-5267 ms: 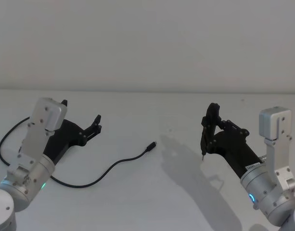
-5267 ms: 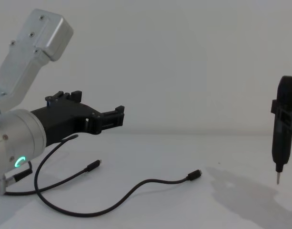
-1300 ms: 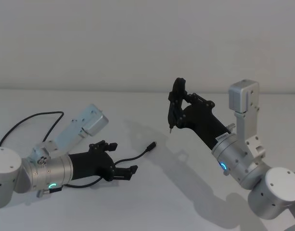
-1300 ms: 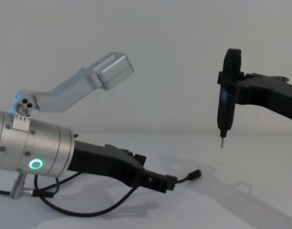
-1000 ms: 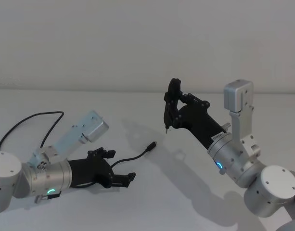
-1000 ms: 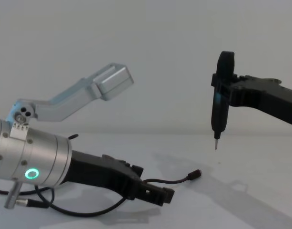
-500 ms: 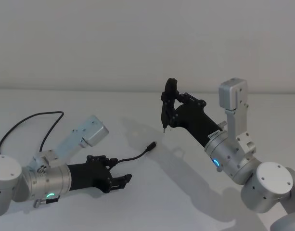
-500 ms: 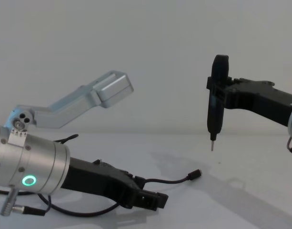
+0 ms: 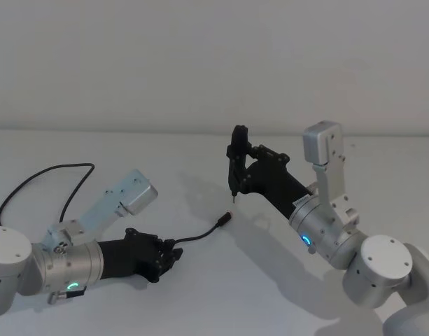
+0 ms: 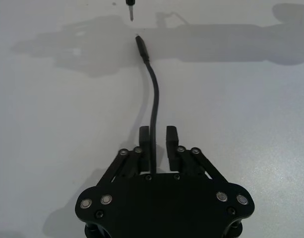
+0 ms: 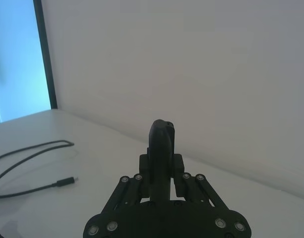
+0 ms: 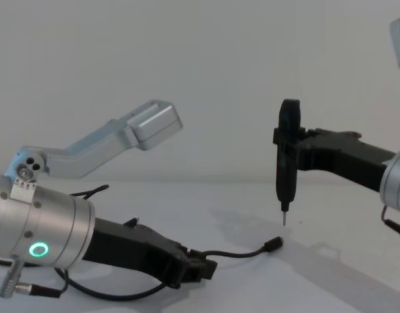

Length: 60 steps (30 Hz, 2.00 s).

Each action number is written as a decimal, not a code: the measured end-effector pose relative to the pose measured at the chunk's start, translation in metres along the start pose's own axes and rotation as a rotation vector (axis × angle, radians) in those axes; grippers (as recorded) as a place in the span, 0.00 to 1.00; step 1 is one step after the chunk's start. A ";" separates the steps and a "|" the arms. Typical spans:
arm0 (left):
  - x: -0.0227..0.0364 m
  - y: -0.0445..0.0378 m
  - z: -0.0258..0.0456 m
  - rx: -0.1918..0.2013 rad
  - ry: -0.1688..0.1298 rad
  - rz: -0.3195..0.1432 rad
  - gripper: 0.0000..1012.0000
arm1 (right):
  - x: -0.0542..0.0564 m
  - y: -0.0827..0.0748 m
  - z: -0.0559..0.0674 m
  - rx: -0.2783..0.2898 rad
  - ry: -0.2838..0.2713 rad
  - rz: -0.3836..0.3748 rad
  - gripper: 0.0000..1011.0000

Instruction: Pick up the data cable with the one hand.

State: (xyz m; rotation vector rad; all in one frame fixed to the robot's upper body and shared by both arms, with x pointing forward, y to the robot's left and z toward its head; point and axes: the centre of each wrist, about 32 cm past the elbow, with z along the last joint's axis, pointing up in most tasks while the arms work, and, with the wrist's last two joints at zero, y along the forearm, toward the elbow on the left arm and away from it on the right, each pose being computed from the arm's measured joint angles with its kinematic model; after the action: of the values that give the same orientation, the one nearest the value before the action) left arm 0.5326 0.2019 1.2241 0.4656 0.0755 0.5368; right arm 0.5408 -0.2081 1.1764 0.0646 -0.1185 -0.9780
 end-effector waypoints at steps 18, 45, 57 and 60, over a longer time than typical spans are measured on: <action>-0.0003 0.0001 -0.0006 0.003 0.001 0.000 0.04 | -0.002 0.010 -0.011 -0.030 0.000 0.030 0.27; -0.0003 0.0002 -0.0006 0.004 0.001 0.000 0.04 | 0.006 -0.001 -0.012 -0.021 -0.012 0.014 0.27; -0.0003 0.0002 -0.0005 0.004 0.001 0.000 0.04 | 0.007 -0.006 -0.011 -0.028 -0.013 0.012 0.27; -0.0003 0.0002 -0.0005 0.004 0.001 0.000 0.04 | 0.008 -0.007 -0.010 -0.032 -0.014 0.012 0.27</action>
State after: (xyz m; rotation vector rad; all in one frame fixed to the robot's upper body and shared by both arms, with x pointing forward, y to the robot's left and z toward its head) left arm 0.5321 0.2021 1.2237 0.4689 0.0776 0.5369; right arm 0.5404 -0.2187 1.1660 0.0280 -0.1160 -0.9679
